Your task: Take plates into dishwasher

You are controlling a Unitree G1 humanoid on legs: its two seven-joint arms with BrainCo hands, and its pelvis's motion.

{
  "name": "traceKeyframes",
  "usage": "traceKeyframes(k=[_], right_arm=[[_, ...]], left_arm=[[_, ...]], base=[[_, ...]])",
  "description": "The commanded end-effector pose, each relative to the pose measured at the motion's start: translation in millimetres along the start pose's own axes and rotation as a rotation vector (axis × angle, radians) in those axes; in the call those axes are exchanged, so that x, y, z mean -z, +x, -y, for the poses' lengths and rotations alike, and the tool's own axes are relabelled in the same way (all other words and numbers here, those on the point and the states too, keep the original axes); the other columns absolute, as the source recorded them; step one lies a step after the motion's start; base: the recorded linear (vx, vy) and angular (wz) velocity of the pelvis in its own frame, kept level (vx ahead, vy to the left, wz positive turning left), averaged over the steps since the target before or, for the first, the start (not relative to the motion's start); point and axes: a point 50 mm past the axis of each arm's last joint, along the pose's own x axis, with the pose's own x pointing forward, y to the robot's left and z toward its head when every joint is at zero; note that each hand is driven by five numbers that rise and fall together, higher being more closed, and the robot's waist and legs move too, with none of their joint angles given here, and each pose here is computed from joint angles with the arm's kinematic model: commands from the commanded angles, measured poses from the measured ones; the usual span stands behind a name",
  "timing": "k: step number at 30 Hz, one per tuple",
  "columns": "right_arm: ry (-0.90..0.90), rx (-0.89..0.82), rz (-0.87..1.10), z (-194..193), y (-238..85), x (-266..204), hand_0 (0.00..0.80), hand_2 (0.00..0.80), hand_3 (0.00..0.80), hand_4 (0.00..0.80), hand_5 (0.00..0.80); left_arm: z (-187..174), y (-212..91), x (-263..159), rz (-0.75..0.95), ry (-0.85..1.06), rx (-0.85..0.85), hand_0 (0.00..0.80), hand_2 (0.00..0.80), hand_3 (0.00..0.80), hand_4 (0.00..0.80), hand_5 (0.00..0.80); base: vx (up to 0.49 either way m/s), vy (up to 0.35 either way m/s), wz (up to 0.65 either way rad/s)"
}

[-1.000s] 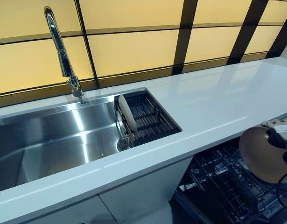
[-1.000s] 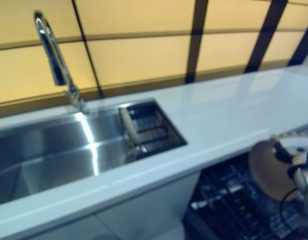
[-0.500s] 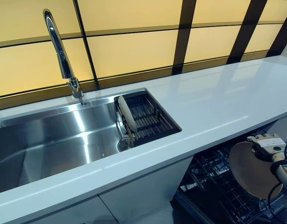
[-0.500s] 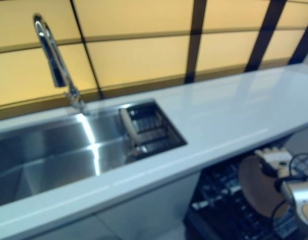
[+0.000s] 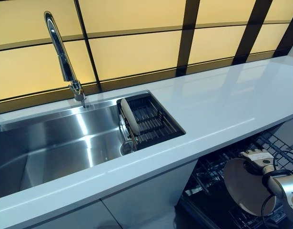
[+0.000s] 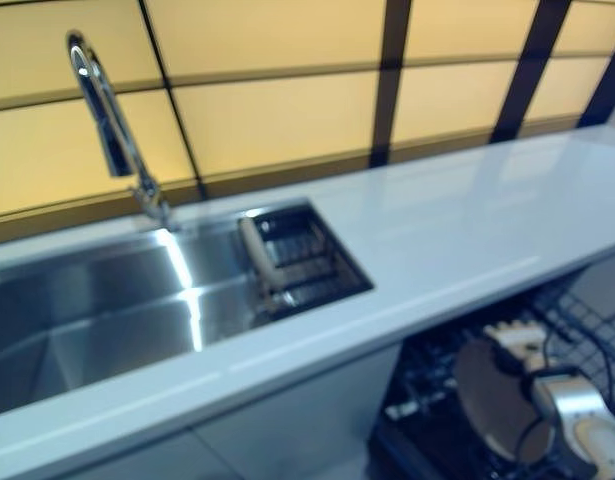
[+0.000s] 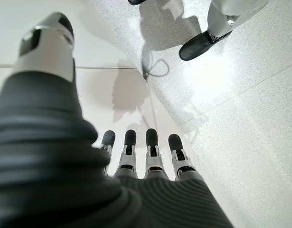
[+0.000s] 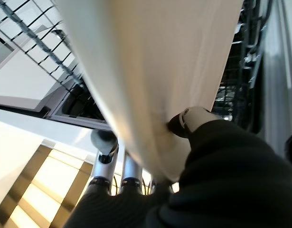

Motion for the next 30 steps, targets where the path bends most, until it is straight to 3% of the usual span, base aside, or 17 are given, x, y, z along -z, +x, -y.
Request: traceKeyframes(k=[1, 20, 29, 30], right_arm=[[-0.027, 0.08, -0.007, 20, 11, -13, 0.8, 0.8, 0.8, 0.8, 0.8], [0.022, -0.143, -0.017, -35, 26, -48, 0.8, 0.8, 0.8, 0.8, 0.8], [0.073, -0.189, -0.019, -42, 28, -59, 0.8, 0.8, 0.8, 0.8, 0.8], [0.075, -0.177, -0.023, -41, 28, -59, 0.703, 0.703, 0.703, 0.703, 0.703]], left_arm=[[-21, 0, -11, 0.027, 0.051, -0.077, 0.0, 0.0, 0.0, 0.0, 0.0], [-9, 1, -21, 0.042, 0.087, -0.069, 0.0, 0.0, 0.0, 0.0, 0.0], [-6, 2, -25, 0.042, 0.096, -0.071, 0.0, 0.0, 0.0, 0.0, 0.0], [-6, 2, -25, 0.042, 0.095, -0.071, 0.0, 0.0, 0.0, 0.0, 0.0]], base=[[0.0, 0.0, 0.0], [0.0, 0.0, 0.0], [0.0, 0.0, 0.0], [0.0, 0.0, 0.0]])
